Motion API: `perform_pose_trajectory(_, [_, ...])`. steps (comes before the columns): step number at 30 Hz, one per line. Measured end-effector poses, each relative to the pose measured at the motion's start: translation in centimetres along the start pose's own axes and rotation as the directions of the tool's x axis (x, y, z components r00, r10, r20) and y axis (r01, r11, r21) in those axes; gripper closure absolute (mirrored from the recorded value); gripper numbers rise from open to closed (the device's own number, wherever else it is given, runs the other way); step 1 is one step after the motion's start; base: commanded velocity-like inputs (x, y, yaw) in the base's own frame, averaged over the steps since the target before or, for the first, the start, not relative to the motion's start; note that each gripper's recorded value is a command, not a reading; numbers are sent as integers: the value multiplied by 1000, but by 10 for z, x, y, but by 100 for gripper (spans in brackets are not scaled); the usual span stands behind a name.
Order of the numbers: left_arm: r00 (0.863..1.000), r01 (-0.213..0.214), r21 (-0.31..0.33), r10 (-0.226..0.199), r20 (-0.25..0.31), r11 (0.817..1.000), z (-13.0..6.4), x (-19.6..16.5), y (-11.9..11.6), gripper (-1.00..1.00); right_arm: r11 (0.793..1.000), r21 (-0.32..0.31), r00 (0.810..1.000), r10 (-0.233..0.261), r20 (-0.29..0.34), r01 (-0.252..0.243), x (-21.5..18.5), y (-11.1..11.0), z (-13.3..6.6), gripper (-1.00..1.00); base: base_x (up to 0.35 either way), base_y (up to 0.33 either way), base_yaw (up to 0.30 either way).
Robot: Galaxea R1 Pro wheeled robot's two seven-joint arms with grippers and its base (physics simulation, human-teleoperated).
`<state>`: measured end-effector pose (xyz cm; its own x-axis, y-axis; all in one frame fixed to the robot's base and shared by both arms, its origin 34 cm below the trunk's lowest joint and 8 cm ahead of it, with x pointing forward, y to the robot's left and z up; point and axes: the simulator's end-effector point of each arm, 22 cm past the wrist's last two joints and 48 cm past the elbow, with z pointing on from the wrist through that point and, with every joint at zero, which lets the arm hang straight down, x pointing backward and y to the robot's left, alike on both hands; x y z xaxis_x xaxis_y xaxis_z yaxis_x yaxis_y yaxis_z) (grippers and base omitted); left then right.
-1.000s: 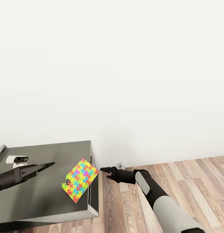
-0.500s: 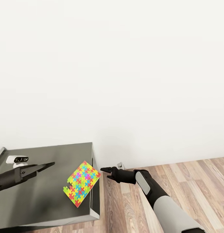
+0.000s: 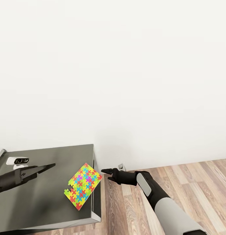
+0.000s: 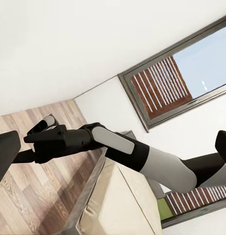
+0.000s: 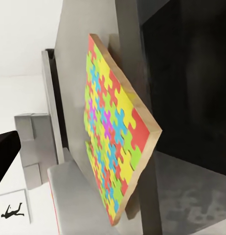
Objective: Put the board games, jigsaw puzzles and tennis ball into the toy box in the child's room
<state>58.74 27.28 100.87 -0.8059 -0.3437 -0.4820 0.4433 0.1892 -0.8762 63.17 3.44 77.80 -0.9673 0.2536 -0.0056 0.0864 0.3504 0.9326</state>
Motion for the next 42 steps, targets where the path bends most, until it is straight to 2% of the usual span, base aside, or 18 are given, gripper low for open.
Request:
perform_pose_trajectory(8, [1000,0,-1,0,0,1000,0,0,0,-100,1000,0,1000,0,0,0,0,0,0,-100,0,131,0])
perform_pose_trajectory(32, [1000,0,0,0,0,1000,0,0,0,-100,1000,-1,1000,0,0,0,0,0,0,-100,0,6,0])
perform_pose_trajectory(42, [1000,-1,-1,1,1,1000,0,4,12,-100,1000,-2,1000,0,0,0,-2,-11,5,-100,0,0,0])
